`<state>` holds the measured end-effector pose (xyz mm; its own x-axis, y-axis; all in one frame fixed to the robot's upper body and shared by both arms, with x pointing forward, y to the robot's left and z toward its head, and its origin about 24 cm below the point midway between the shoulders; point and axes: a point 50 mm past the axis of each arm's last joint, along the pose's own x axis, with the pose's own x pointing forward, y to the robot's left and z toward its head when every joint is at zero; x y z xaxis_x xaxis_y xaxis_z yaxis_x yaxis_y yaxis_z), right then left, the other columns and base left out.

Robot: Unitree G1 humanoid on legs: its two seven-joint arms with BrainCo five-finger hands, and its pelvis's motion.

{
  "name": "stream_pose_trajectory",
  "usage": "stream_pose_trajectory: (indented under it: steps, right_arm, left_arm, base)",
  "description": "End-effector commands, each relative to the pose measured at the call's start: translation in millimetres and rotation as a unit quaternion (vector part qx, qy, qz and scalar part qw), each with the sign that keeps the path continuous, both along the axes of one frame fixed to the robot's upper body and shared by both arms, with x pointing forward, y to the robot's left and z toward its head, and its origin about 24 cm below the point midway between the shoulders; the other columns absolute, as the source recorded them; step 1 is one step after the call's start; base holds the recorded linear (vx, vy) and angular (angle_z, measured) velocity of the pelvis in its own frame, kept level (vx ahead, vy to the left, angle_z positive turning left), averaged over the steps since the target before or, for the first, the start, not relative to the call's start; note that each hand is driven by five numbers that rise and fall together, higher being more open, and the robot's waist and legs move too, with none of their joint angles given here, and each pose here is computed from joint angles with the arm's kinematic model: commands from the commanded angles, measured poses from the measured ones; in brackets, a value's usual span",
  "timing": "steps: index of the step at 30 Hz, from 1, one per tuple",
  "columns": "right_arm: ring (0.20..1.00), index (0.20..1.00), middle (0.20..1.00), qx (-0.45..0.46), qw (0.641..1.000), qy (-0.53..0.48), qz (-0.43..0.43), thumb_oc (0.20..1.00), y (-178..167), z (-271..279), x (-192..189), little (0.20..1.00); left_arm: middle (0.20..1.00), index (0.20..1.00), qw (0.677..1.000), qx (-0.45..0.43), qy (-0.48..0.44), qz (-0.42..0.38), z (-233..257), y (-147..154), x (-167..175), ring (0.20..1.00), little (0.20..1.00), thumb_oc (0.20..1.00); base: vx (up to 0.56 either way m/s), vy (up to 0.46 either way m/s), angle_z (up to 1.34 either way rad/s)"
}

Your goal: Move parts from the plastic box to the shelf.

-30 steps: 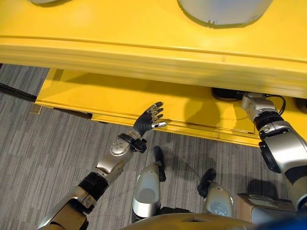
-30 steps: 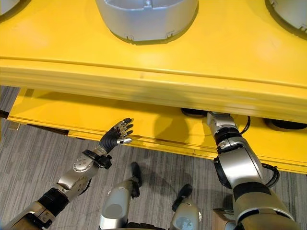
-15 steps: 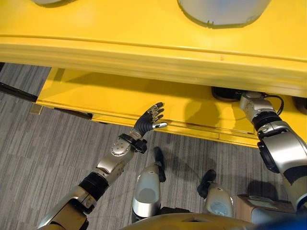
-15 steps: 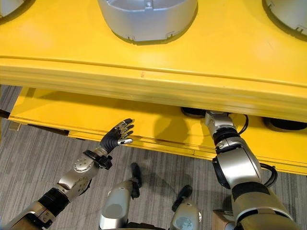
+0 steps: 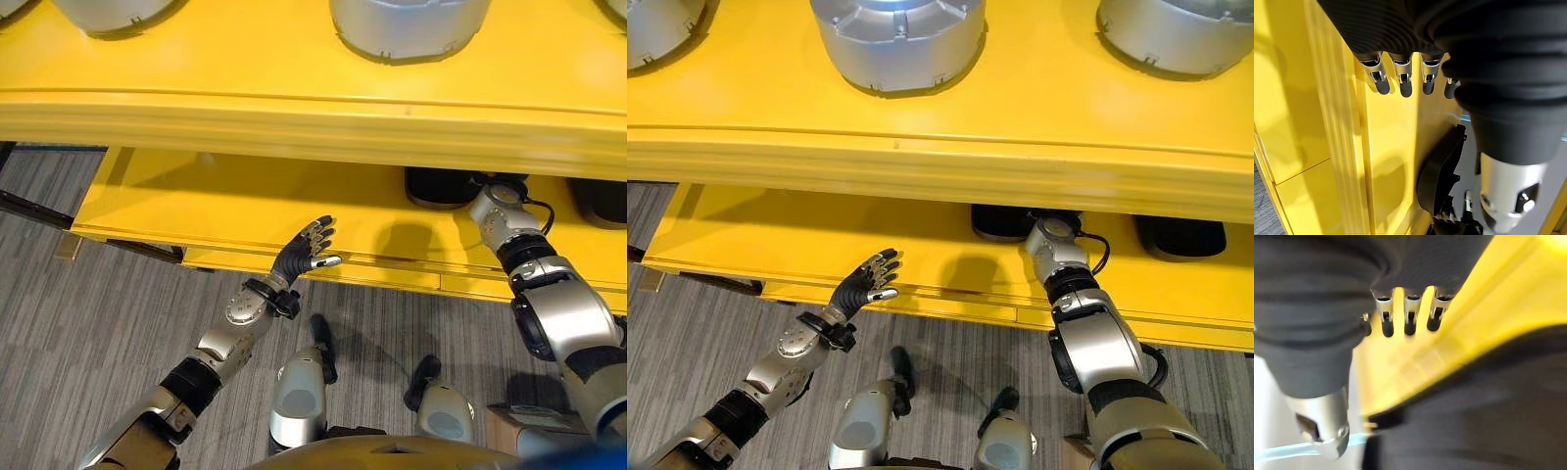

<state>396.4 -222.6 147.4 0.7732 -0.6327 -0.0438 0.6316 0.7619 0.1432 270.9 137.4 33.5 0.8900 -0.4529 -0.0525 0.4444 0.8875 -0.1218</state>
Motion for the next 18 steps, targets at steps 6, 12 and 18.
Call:
stream_pose_trajectory:
  steps: [6,12,18]
  right_arm:
    - [1.000,1.000,1.000,-0.116,0.980,-0.164,0.012,1.000,29.9,59.2,-9.8,1.000]
    - [1.000,1.000,1.000,-0.116,0.979,-0.159,0.059,1.000,42.5,42.8,-20.9,1.000]
    - [1.000,1.000,1.000,-0.024,0.964,-0.042,0.260,1.000,67.6,-73.0,-99.0,1.000]
  left_arm:
    - [1.000,1.000,0.998,-0.036,-0.029,-0.035,5.8,-18.1,-16.2,1.000,1.000,1.000]
    - [1.000,1.000,0.999,-0.042,-0.027,-0.021,0.1,-11.0,-22.7,1.000,1.000,1.000]
    - [1.000,1.000,0.998,-0.044,-0.026,0.037,-15.4,8.7,-46.7,1.000,1.000,1.000]
  base:
    - [0.02,-0.026,-0.13]
    - [-0.02,0.005,-0.05]
    - [0.07,0.076,-0.19]
